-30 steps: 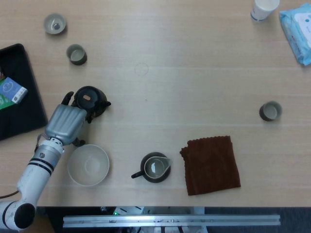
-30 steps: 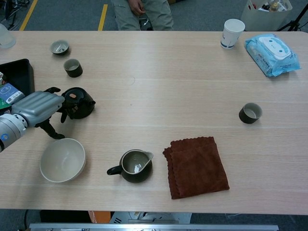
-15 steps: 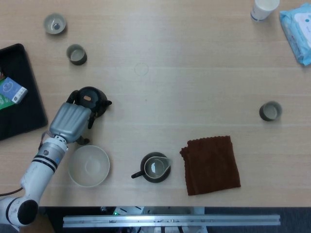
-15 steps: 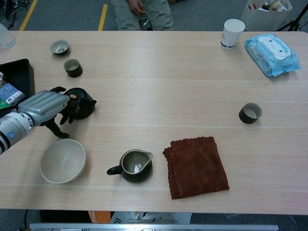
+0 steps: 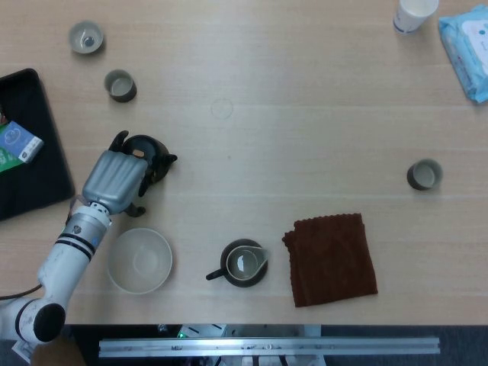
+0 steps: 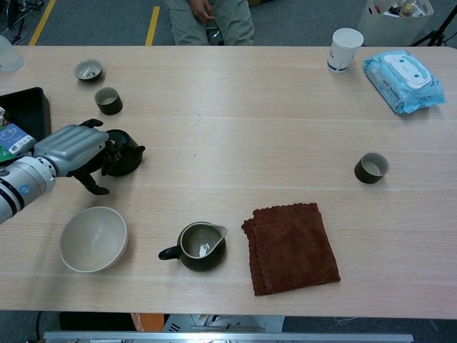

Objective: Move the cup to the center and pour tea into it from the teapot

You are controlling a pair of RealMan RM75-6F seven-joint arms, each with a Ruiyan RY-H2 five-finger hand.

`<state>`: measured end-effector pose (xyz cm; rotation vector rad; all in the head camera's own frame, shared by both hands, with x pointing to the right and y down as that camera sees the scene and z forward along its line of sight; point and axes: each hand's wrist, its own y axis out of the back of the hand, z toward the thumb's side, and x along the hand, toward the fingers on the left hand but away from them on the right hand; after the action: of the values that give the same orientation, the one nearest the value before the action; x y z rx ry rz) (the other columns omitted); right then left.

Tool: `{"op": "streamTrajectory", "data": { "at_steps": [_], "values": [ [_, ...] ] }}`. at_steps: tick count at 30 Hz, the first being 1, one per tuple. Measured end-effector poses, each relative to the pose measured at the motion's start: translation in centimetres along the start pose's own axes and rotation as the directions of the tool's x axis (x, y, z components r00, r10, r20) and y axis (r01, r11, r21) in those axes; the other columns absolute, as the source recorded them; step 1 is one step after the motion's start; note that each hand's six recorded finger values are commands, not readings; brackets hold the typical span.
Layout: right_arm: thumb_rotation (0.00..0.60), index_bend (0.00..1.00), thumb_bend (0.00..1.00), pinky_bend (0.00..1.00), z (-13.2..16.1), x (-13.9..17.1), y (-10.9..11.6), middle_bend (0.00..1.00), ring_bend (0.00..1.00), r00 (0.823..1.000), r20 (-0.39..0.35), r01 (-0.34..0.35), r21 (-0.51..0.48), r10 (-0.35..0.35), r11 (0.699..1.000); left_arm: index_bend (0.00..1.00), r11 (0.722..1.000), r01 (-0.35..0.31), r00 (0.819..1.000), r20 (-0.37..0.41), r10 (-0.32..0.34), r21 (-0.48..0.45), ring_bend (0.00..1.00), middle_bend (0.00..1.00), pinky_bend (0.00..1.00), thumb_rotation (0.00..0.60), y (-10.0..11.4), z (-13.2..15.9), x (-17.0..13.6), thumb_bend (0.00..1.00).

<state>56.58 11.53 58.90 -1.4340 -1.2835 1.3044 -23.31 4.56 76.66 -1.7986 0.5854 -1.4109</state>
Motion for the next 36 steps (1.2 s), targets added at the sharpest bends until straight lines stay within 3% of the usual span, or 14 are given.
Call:
{"op": "streamTrajectory", "data": {
  "at_steps": [4,6,11,16,26,36],
  "values": [
    [0.6,0.35,0.09,0.32,-0.1,-0.1,0.1,0.33,0.24,1.0,0.003,0.006,-0.001,-0.006,1.0,0.77,1.0,-0.002,1.0,-0.004,0.002,-0.001,0.72,0.96,0.02,0.599,0.3,-0.1,0.2,0.08],
    [0.6,0.35,0.09,0.32,-0.1,-0.1,0.2,0.33,0.24,1.0,0.004,0.008,-0.002,-0.008,1.0,0.78,1.0,0.001,1.0,-0.006,-0.001,-0.004,0.74,0.97,0.02,0.568,0.3,-0.2,0.2,0.08],
    [0.6,0.35,0.09,0.32,-0.2,-0.1,0.3,0.33,0.24,1.0,0.006,0.013,-0.003,-0.013,1.0,0.82,0.999,0.002,1.0,-0.019,-0.003,-0.044,0.78,1.0,0.02,0.386,0.7,-0.5,0.4,0.08],
    [0.6,0.35,0.09,0.32,-0.2,-0.1,0.2,0.33,0.24,1.0,0.007,0.014,-0.005,-0.014,1.0,0.86,0.996,-0.017,0.999,-0.033,0.014,-0.088,0.8,1.0,0.02,0.27,1.7,-1.0,0.6,0.08],
    [0.6,0.35,0.09,0.32,0.1,-0.1,0.2,0.33,0.24,1.0,-0.004,0.015,-0.008,-0.015,1.0,0.91,0.979,-0.088,0.994,-0.076,0.076,-0.182,0.84,1.0,0.02,0.245,3.2,-2.1,1.0,0.08],
    [0.6,0.35,0.09,0.32,0.5,0.1,0.6,0.33,0.24,1.0,-0.016,0.025,-0.013,-0.026,1.0,0.99,0.961,-0.199,0.974,-0.145,0.172,-0.195,0.92,1.0,0.06,0.222,5.0,-3.4,0.7,0.08]
  ]
}}
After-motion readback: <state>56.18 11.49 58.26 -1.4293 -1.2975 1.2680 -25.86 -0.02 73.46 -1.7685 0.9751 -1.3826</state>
